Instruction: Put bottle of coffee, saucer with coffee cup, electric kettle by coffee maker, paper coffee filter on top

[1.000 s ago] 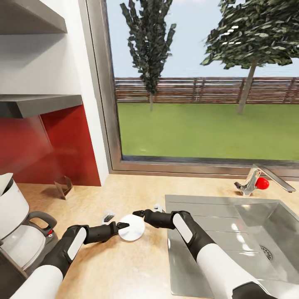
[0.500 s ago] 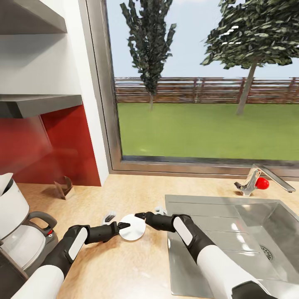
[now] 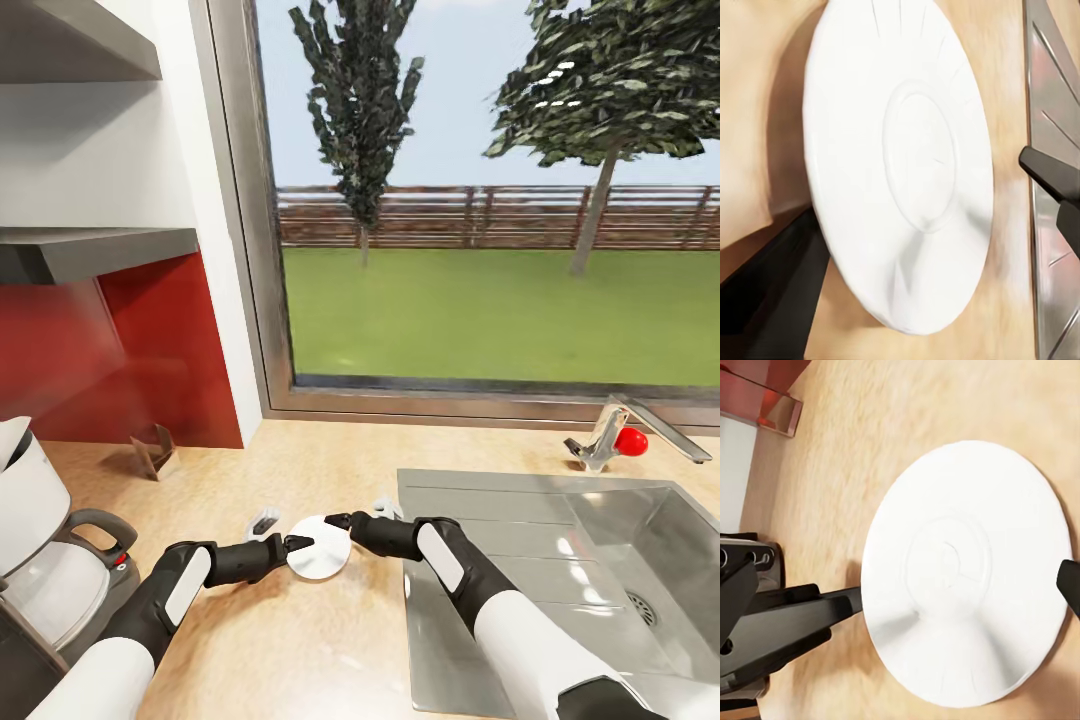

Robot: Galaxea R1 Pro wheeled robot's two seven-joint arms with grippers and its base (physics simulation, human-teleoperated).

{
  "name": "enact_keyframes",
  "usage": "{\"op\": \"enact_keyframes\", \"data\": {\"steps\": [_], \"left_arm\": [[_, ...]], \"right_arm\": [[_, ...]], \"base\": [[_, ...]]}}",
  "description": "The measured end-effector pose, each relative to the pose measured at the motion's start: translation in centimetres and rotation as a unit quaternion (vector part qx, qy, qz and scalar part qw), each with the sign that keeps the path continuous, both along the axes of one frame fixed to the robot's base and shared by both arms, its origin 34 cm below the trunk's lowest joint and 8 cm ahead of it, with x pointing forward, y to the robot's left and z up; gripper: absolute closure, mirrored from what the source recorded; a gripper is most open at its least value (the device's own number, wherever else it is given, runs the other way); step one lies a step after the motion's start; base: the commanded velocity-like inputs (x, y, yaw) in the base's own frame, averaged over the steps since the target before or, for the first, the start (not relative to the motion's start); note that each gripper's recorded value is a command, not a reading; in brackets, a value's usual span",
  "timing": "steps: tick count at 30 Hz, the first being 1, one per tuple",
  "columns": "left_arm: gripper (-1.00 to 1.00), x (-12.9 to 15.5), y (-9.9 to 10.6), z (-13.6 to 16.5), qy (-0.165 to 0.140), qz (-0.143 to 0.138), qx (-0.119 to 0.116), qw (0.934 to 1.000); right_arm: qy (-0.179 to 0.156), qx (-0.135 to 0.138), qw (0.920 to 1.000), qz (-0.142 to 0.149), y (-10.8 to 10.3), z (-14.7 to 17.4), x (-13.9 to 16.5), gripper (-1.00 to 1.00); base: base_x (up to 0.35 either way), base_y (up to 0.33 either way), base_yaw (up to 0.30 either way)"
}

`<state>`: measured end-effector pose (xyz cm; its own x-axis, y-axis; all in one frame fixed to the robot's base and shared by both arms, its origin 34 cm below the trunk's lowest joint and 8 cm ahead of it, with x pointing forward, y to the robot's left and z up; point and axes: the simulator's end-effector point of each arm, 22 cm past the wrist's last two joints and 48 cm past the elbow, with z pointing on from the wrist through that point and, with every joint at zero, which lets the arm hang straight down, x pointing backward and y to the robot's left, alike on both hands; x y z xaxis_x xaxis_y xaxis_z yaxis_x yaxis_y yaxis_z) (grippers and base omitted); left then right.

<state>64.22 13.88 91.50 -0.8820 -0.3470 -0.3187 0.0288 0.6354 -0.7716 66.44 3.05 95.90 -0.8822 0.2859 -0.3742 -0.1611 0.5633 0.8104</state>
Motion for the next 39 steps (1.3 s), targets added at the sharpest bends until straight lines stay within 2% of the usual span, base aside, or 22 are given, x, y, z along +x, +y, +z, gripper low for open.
{"op": "enact_keyframes", "data": {"steps": [26,31,39], "left_arm": [[-1.00,0.0,-0.1,0.0,0.000,0.000,-0.001,1.0000],[-1.00,0.0,-0.1,0.0,0.000,0.000,-0.002,1.0000],[-1.00,0.0,0.0,0.0,0.001,0.000,0.000,1.0000]], "right_arm": [[-0.002,0.000,1.0000,-0.001,0.1,0.0,0.0,-1.00],[0.008,-0.001,1.0000,-0.002,0.0,-0.8,-0.4,-1.00],[0.001,-0.004,0.9999,-0.009,-0.1,-1.0,-0.1,-1.00]], "base": [[0.000,0.000,0.000],[0.094,0.075,0.000],[0.040,0.024,0.000]]}}
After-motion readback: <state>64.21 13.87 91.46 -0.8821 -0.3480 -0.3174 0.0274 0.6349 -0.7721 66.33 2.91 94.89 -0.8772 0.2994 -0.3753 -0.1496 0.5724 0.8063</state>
